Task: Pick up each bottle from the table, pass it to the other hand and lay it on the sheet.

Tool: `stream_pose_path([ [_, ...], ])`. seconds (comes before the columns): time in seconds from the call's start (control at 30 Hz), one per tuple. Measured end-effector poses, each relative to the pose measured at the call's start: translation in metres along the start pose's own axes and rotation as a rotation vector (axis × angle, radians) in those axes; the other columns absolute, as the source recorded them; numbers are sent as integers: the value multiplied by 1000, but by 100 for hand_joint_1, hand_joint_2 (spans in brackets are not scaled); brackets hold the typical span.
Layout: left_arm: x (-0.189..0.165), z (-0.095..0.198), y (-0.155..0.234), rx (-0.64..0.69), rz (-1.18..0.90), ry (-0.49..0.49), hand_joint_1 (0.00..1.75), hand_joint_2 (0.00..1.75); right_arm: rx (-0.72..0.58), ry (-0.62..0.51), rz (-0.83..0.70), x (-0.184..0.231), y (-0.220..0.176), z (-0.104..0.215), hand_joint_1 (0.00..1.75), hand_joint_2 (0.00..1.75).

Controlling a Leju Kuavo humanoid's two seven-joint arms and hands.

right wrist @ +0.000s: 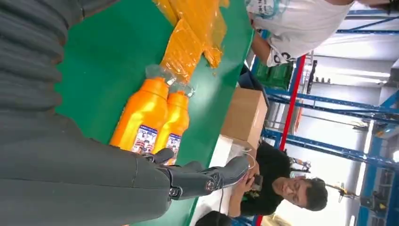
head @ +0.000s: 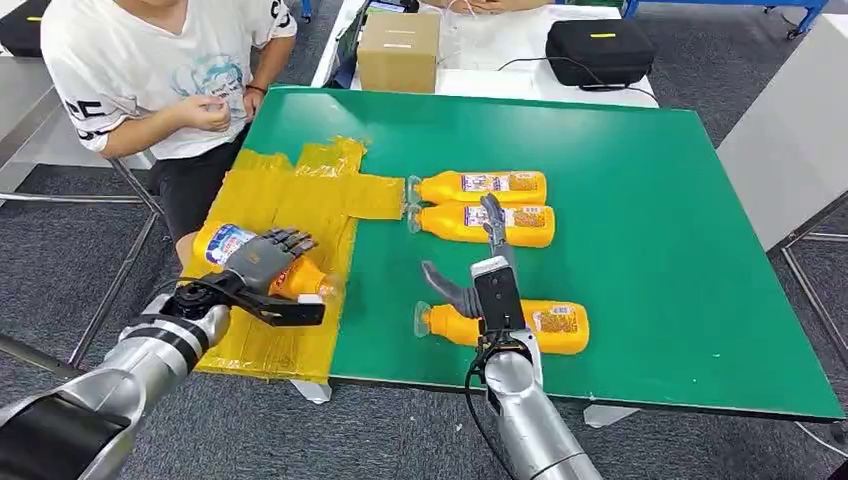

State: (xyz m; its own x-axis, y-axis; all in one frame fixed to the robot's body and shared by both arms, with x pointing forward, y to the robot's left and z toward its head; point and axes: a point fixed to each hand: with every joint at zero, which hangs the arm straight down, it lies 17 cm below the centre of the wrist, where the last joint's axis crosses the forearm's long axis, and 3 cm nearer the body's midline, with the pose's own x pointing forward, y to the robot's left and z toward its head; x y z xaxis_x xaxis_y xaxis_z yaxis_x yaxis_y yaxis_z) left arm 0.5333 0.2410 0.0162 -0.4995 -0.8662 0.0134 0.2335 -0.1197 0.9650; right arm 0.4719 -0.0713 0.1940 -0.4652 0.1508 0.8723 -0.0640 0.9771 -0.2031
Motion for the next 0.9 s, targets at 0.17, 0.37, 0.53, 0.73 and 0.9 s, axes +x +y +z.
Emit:
stream_pose_path([
  [0.17, 24, 1, 9, 126, 234, -57, 0, 175, 24, 17, 16, -7, 5, -1, 0, 175],
  [0.37, 29, 10, 25, 294, 528, -65, 0, 175, 52, 40, 40, -17, 12, 0, 0, 0],
  [0.53, 23, 27, 52, 500, 919, -53, 0, 175, 82, 52, 90, -23, 19, 5, 0, 175],
  [0.73, 20, 54, 75, 672, 1308, -129, 0, 175, 93, 45, 240, -28, 29, 35, 0, 175],
  [0.9, 23, 65, 77, 748, 1404, -132, 0, 175, 110, 70, 410, -37, 29, 69, 0, 175],
])
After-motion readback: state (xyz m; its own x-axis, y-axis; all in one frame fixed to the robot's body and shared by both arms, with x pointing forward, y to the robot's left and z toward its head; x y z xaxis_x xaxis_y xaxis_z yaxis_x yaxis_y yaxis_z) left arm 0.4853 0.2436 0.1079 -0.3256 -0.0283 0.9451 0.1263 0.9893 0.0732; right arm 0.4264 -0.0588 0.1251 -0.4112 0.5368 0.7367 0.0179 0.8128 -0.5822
